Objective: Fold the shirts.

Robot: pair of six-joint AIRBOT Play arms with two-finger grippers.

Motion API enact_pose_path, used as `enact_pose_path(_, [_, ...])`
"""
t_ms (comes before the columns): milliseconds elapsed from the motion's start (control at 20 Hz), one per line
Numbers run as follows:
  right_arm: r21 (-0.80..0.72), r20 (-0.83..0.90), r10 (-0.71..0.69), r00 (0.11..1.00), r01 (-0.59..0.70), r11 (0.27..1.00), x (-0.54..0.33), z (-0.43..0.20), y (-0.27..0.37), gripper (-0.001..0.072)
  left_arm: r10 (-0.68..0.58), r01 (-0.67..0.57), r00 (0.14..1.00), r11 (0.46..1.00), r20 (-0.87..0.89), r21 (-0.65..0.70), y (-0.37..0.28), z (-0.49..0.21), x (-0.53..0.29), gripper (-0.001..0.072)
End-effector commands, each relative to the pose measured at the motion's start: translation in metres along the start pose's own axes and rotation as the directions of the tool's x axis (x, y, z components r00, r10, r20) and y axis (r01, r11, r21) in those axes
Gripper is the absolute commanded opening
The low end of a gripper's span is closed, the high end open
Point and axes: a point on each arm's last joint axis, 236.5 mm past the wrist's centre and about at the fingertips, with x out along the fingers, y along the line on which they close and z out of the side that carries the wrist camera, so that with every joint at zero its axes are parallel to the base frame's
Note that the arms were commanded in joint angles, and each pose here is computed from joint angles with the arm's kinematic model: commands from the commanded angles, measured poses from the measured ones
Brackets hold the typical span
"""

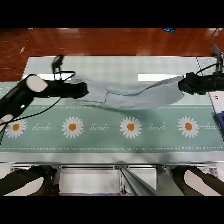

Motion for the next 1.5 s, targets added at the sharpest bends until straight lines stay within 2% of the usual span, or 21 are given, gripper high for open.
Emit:
enact_pose_path(0, [-0.033,0.052,-0.005,0.999,0.007,0.999,-0.033,-0.038,0.025,0.0019,-0.055,0.064,0.991,0.995,-0.12,0.079,-0.054,-0.012,0.062,0.002])
enact_pose_path(250, [-0.062,0.116,0.048,0.992,-0.041,0.997,-0.062,-0.053,0.061,0.0019,-0.123,0.209,0.921,0.957,-0.369,0.203,-0.149,-0.068,0.145,0.002])
enact_pose_path(450, [-0.069,0.129,0.106,0.986,-0.098,0.993,-0.067,-0.054,0.078,0.0019,-0.246,0.363,0.827,0.92,-0.506,0.145,-0.222,-0.127,0.182,0.002])
enact_pose_path(600, [-0.069,0.134,0.105,0.985,-0.096,0.993,-0.067,-0.053,0.077,0.0019,-0.256,0.403,0.771,0.905,-0.583,0.135,-0.238,-0.16,0.187,0.002])
enact_pose_path(700, [-0.068,0.135,0.104,0.985,-0.096,0.993,-0.067,-0.053,0.077,0.0019,-0.256,0.405,0.778,0.903,-0.574,0.145,-0.23,-0.146,0.184,0.002])
enact_pose_path(850, [-0.056,0.157,0.106,0.982,-0.099,0.994,-0.067,-0.046,0.077,0.0019,-0.219,0.346,0.827,0.924,-0.518,0.162,-0.186,-0.074,0.15,0.002])
enact_pose_path(1050, [-0.058,0.056,0.221,0.974,-0.218,0.974,-0.028,-0.046,0.105,0.0019,0.033,0.068,0.947,0.952,-0.318,0.299,-0.085,0.043,0.041,0.002])
enact_pose_path(1150, [-0.092,-0.014,0.254,0.967,-0.255,0.963,0.012,-0.043,0.131,0.0019,0.107,-0.054,0.982,0.95,-0.158,0.307,-0.053,0.085,-0.032,0.0021])
enact_pose_path(1300, [-0.151,-0.09,0.287,0.954,-0.298,0.942,0.077,-0.026,0.177,0.0019,0.161,-0.163,0.987,0.955,0.028,0.246,-0.016,0.095,-0.126,0.0021])
enact_pose_path(1450, [-0.18,-0.202,0.32,0.926,-0.356,0.917,0.147,-0.021,0.221,0.0019,0.191,-0.213,0.973,0.96,0.129,0.183,0.011,0.055,-0.176,0.0021])
